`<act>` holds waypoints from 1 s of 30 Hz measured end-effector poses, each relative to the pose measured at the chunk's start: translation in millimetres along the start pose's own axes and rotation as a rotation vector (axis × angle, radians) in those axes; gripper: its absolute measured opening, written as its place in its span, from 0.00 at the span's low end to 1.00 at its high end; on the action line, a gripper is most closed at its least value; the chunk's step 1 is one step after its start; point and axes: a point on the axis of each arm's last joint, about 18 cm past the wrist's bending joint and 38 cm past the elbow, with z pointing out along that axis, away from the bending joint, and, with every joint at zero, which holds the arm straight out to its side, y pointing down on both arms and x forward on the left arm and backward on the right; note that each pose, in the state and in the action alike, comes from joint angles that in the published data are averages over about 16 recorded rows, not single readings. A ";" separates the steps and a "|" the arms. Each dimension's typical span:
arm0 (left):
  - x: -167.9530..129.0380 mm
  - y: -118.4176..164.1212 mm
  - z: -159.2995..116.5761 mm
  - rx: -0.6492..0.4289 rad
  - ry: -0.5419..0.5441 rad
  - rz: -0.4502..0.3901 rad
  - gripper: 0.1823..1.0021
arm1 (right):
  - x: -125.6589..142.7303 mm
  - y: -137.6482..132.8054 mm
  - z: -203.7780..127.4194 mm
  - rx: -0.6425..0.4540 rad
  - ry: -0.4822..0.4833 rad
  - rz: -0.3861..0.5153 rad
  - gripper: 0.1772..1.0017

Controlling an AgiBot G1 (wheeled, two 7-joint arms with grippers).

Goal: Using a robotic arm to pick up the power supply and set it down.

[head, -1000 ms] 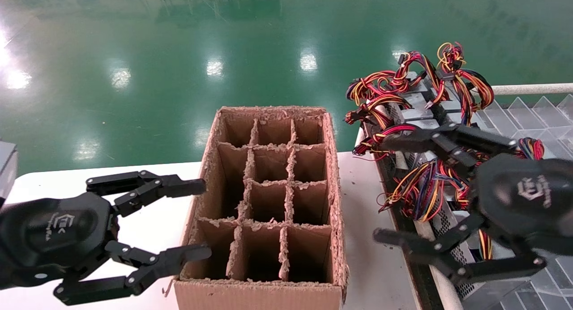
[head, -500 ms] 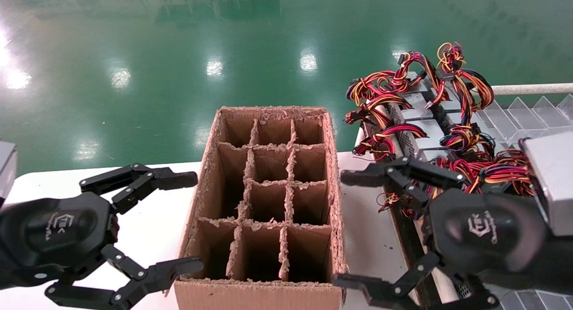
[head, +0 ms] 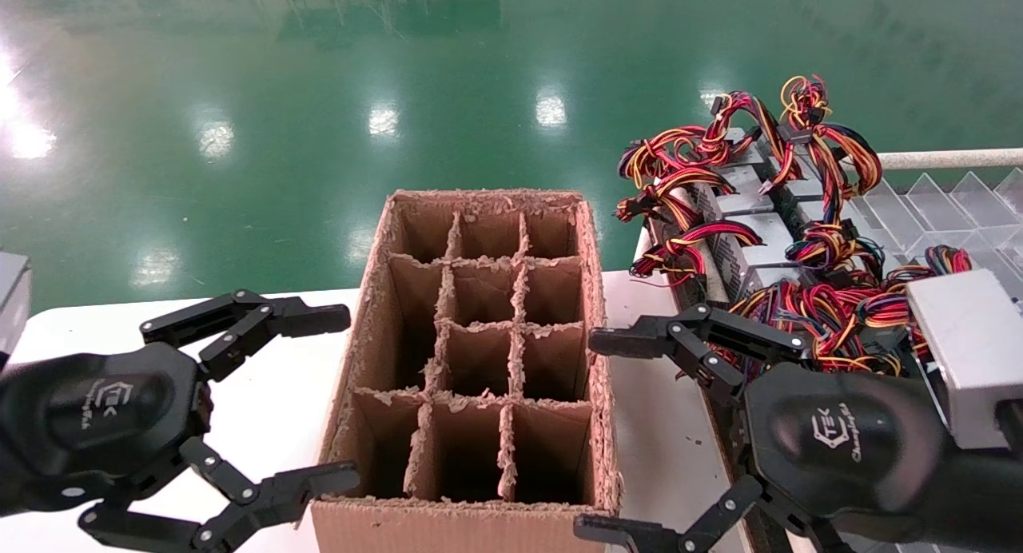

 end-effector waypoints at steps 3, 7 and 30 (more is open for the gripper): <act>0.0 0.0 0.0 0.000 0.000 0.000 1.00 | 0.3 -0.6 -0.3 -0.002 0.001 -0.001 1.00; 0.0 0.0 0.0 0.000 0.000 0.000 1.00 | 0.7 -1.5 -0.8 -0.004 0.001 -0.003 1.00; 0.0 0.0 0.0 0.000 0.000 0.000 1.00 | 1.4 -3.6 -1.6 -0.009 0.003 -0.006 1.00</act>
